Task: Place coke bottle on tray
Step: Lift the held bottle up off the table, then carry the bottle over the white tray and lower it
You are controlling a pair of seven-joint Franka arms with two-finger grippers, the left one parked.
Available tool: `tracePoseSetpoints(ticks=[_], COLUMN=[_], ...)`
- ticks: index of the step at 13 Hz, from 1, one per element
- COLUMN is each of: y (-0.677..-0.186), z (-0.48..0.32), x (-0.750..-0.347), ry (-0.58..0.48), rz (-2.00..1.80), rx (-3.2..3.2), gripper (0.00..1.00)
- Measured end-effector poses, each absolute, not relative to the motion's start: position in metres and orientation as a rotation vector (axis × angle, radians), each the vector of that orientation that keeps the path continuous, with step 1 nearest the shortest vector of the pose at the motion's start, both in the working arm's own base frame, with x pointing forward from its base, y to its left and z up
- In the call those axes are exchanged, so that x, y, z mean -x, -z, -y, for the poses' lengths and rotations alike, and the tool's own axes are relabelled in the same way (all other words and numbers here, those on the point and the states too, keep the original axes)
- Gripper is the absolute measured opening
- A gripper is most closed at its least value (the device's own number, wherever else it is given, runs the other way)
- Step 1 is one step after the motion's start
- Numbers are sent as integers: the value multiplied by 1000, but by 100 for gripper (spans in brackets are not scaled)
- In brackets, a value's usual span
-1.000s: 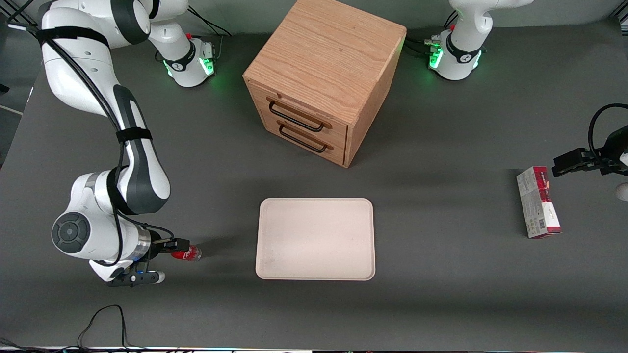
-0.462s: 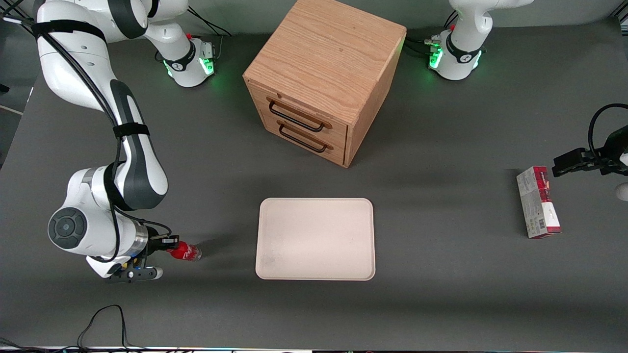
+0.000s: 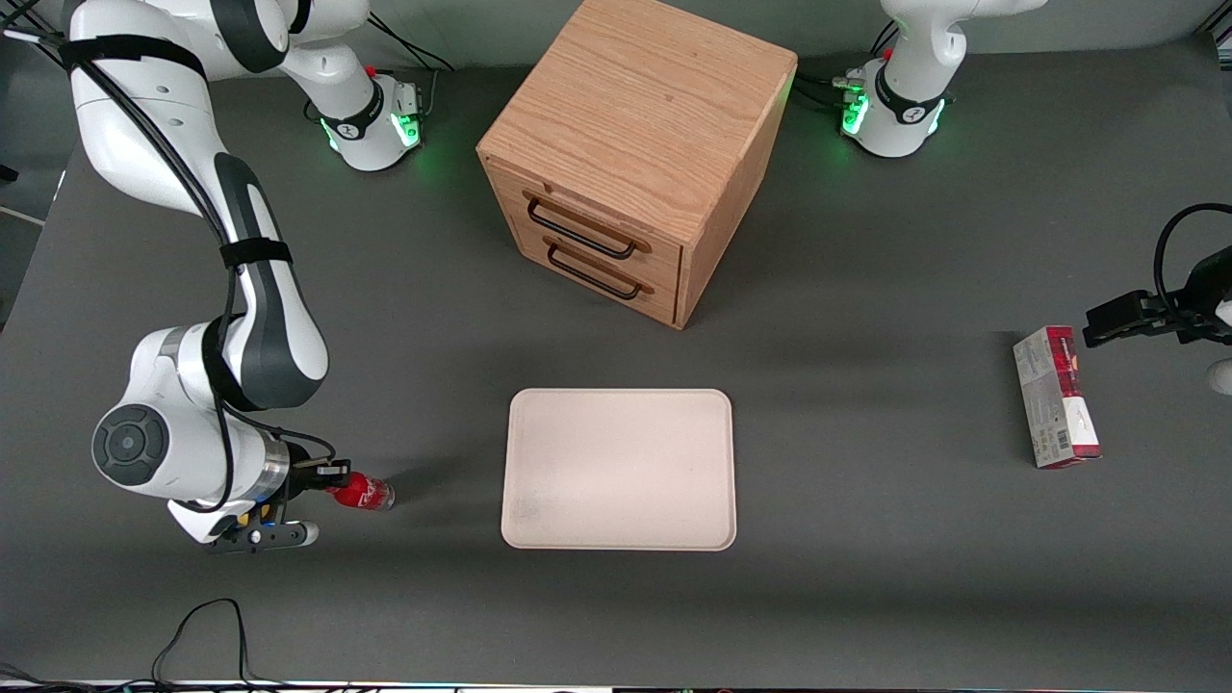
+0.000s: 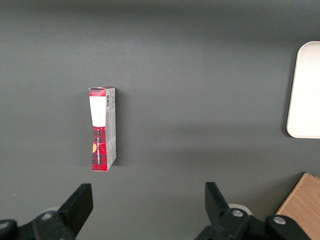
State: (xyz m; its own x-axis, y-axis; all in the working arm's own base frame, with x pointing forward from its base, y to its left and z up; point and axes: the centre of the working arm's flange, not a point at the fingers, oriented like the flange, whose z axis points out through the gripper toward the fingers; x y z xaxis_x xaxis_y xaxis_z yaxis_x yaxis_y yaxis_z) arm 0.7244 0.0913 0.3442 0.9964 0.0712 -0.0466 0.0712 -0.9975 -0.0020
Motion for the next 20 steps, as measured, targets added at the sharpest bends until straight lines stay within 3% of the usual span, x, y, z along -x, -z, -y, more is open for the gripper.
tracePoseSetpoints(ticks=[4, 8, 11, 13, 16, 20], y=[-430, -537, -574, -579, -571, -546], z=[-77, -50, -39, -37, -50, -144], x=[-692, -618, -551, -530, -540, -605], ry=[-192, -200, -172, -175, -180, -201], rz=[155, 200, 201, 205, 192, -2], rx=[3132, 3113, 3096, 3090, 3096, 3135], gripper=[31, 31, 31, 31, 31, 31])
